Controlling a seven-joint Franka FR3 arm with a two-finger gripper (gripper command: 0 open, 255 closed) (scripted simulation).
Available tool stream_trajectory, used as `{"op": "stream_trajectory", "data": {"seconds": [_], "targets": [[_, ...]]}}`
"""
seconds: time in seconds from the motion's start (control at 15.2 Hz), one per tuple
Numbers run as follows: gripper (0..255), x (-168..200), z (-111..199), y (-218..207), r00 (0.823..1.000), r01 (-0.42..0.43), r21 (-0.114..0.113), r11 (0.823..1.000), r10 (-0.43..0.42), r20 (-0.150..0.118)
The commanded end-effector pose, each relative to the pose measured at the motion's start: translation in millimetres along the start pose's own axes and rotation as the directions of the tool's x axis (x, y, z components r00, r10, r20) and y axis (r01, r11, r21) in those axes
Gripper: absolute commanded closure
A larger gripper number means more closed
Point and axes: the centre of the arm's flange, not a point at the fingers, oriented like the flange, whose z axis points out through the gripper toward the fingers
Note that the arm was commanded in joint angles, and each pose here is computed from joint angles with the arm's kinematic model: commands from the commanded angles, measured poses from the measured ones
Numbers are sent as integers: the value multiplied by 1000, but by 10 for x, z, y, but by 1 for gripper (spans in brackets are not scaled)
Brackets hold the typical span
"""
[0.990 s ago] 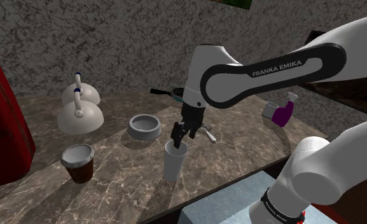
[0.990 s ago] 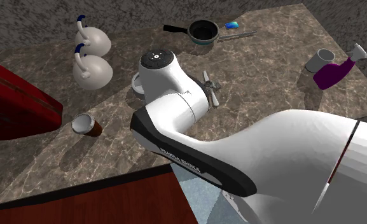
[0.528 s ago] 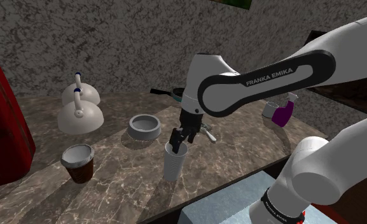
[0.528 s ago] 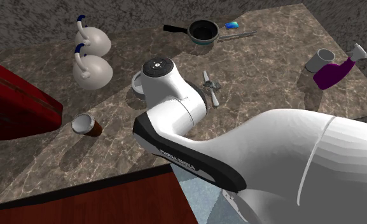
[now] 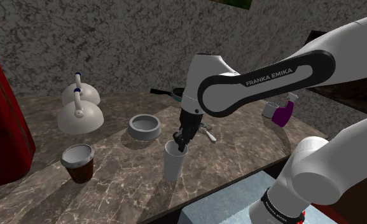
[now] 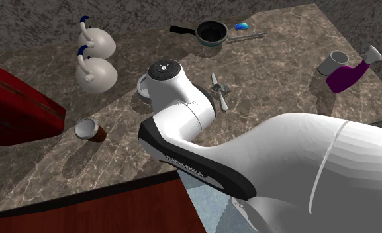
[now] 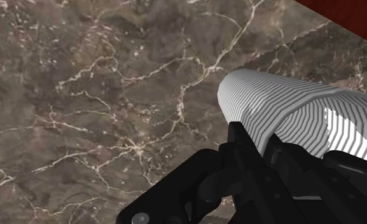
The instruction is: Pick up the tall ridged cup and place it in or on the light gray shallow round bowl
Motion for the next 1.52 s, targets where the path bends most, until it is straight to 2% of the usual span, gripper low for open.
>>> {"op": "stream_trajectory", "data": {"seconds": [0.0, 0.33, 1.45], "targets": [[255, 0, 0, 0, 1000, 0, 0, 1000, 0, 0], [255, 0, 1, 0, 1000, 0, 0, 1000, 0, 0], [255, -11, -893, -78, 1000, 0, 0, 1000, 0, 0]]}}
